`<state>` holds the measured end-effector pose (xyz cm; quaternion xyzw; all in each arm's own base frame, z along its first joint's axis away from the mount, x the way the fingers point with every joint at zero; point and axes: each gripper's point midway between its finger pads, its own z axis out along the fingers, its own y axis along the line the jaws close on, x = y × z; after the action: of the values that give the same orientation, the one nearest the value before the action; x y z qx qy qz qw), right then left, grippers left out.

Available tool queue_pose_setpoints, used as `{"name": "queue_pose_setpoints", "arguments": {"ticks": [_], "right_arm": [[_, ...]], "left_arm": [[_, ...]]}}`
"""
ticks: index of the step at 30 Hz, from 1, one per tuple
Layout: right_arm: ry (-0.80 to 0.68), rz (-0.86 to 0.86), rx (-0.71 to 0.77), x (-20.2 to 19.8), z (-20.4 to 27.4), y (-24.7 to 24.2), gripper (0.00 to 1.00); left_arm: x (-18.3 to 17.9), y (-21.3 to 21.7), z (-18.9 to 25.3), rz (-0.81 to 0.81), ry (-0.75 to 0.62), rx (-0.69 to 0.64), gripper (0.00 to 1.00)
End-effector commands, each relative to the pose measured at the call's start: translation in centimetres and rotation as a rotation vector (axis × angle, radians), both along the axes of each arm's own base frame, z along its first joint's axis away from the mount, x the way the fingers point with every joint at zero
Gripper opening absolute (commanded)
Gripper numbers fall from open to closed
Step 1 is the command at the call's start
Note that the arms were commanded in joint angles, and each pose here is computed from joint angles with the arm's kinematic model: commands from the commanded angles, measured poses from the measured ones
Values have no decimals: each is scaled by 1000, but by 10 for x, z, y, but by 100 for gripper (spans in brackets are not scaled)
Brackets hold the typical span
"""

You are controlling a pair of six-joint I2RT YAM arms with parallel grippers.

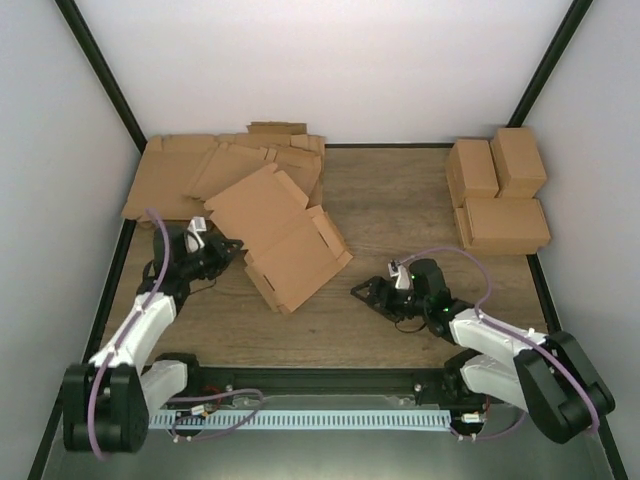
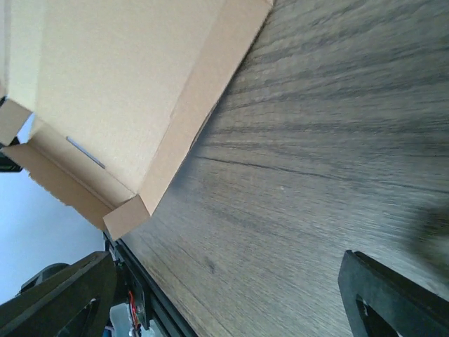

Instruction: Fold the paper box

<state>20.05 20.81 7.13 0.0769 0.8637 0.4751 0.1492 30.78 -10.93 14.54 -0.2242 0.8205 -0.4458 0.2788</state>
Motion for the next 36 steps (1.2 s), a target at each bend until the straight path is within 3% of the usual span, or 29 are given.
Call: {"name": "queue_pose_setpoints", "arguments": {"ticks": [1,11,26,36], "right_arm": [[-71,-2,68,17,34,29,90],[-9,-22,59,9,44,76,89],[-150,-28,284,6,114,84,89],[-88,-88,309,13,110,84,81]], "left_arm": [[-13,-2,28,75,-8,-160,4],[-40,1,67,120,-84,-250,4],[-41,-10,113,64,-134,-326,4],[-41,-22,126,33,-135,-378,4]]}}
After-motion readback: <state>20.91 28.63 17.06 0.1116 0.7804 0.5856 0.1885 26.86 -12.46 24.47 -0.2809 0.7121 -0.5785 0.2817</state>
